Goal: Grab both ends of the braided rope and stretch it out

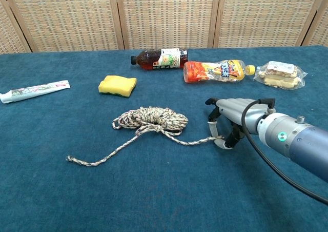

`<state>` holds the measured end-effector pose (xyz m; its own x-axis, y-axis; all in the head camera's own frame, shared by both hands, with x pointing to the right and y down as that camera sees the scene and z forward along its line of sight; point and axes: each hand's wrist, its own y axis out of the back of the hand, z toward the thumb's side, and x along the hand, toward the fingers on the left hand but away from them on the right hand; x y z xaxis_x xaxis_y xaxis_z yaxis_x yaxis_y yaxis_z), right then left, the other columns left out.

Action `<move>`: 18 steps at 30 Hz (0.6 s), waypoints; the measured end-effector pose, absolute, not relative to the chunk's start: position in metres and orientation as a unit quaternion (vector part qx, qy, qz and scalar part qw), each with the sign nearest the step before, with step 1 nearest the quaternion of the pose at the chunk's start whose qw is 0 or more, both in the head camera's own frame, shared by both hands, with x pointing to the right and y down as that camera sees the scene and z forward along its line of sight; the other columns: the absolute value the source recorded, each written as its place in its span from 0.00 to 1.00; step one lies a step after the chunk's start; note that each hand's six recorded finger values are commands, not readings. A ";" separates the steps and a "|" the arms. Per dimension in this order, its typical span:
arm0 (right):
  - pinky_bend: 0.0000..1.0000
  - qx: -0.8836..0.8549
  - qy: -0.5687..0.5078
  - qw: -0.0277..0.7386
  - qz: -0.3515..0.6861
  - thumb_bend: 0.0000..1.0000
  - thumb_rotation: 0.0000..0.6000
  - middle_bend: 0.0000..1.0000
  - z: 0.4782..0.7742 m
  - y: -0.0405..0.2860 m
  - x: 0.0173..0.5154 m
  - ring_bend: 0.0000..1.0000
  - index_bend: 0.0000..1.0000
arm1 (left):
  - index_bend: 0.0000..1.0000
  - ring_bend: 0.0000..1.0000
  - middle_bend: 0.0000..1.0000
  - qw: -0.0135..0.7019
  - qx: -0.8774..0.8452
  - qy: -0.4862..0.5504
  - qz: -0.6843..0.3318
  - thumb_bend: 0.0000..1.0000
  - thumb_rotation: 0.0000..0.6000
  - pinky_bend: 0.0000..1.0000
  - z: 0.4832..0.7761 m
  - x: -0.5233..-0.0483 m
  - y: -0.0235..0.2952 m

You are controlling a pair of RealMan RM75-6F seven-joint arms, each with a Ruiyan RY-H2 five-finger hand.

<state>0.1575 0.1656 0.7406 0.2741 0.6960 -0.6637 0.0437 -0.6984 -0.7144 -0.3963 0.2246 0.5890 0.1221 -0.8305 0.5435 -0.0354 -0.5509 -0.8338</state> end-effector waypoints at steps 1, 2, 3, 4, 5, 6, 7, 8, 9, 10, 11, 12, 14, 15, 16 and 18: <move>0.00 -0.741 -0.250 0.298 0.548 0.55 1.00 0.00 0.740 0.166 0.157 0.00 0.66 | 0.22 0.00 0.00 0.343 -0.670 0.321 -0.575 0.00 1.00 0.00 0.592 -0.393 0.223; 0.00 -0.741 -0.250 0.298 0.548 0.55 1.00 0.00 0.740 0.166 0.157 0.00 0.66 | 0.25 0.00 0.00 0.343 -0.677 0.314 -0.571 0.01 1.00 0.00 0.597 -0.388 0.221; 0.00 -0.741 -0.250 0.298 0.548 0.55 1.00 0.00 0.740 0.166 0.157 0.00 0.66 | 0.27 0.00 0.00 0.343 -0.683 0.308 -0.567 0.02 1.00 0.00 0.600 -0.383 0.219; 0.00 -0.741 -0.250 0.298 0.547 0.55 1.00 0.00 0.739 0.166 0.157 0.00 0.66 | 0.30 0.00 0.00 0.344 -0.689 0.301 -0.562 0.05 1.00 0.00 0.604 -0.378 0.217; 0.00 -0.741 -0.250 0.298 0.547 0.55 1.00 0.00 0.739 0.166 0.156 0.00 0.66 | 0.33 0.00 0.00 0.346 -0.697 0.292 -0.556 0.07 1.00 0.00 0.609 -0.371 0.214; 0.00 -0.741 -0.250 0.298 0.547 0.55 1.00 0.00 0.739 0.166 0.156 0.00 0.66 | 0.34 0.00 0.00 0.348 -0.703 0.284 -0.552 0.09 1.00 0.00 0.614 -0.366 0.213; 0.00 -0.741 -0.249 0.299 0.547 0.55 1.00 0.00 0.738 0.166 0.156 0.00 0.66 | 0.37 0.00 0.00 0.349 -0.709 0.277 -0.547 0.11 1.00 0.00 0.618 -0.361 0.211; 0.00 -0.741 -0.249 0.300 0.547 0.55 1.00 0.00 0.738 0.166 0.156 0.00 0.66 | 0.38 0.00 0.00 0.353 -0.716 0.266 -0.540 0.13 1.00 0.00 0.624 -0.353 0.209; 0.00 -0.741 -0.249 0.300 0.547 0.55 1.00 0.00 0.738 0.166 0.156 0.00 0.66 | 0.40 0.00 0.00 0.356 -0.721 0.258 -0.535 0.14 1.00 0.00 0.628 -0.348 0.208; 0.00 -0.740 -0.249 0.300 0.548 0.55 1.00 0.00 0.738 0.166 0.156 0.00 0.66 | 0.42 0.00 0.00 0.360 -0.726 0.250 -0.530 0.14 1.00 0.00 0.633 -0.342 0.206; 0.00 -0.740 -0.248 0.300 0.548 0.55 1.00 0.00 0.738 0.166 0.157 0.00 0.66 | 0.43 0.00 0.00 0.364 -0.732 0.241 -0.524 0.15 1.00 0.00 0.639 -0.335 0.204; 0.00 -0.740 -0.248 0.299 0.549 0.55 1.00 0.00 0.738 0.166 0.157 0.00 0.66 | 0.43 0.00 0.00 0.366 -0.736 0.235 -0.519 0.15 1.00 0.00 0.643 -0.330 0.202; 0.00 -0.740 -0.248 0.299 0.550 0.55 1.00 0.00 0.738 0.166 0.157 0.00 0.66 | 0.44 0.00 0.00 0.371 -0.743 0.221 -0.512 0.16 1.00 0.00 0.652 -0.320 0.200; 0.00 -0.739 -0.247 0.299 0.550 0.55 1.00 0.00 0.738 0.166 0.157 0.00 0.66 | 0.44 0.00 0.00 0.373 -0.745 0.215 -0.509 0.18 1.00 0.00 0.655 -0.316 0.199; 0.00 -0.739 -0.246 0.300 0.551 0.55 1.00 0.00 0.739 0.166 0.157 0.00 0.66 | 0.45 0.00 0.00 0.375 -0.747 0.210 -0.507 0.20 1.00 0.00 0.658 -0.312 0.198; 0.00 -0.739 -0.245 0.300 0.551 0.56 1.00 0.00 0.739 0.166 0.156 0.00 0.66 | 0.46 0.00 0.00 0.379 -0.751 0.201 -0.502 0.24 1.00 0.00 0.664 -0.304 0.197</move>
<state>0.1564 0.1664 0.7388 0.2720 0.6934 -0.6673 0.0321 -0.6996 -0.7138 -0.3044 0.1967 0.6638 0.4160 -0.6826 0.6009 0.0780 -0.6316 -0.7714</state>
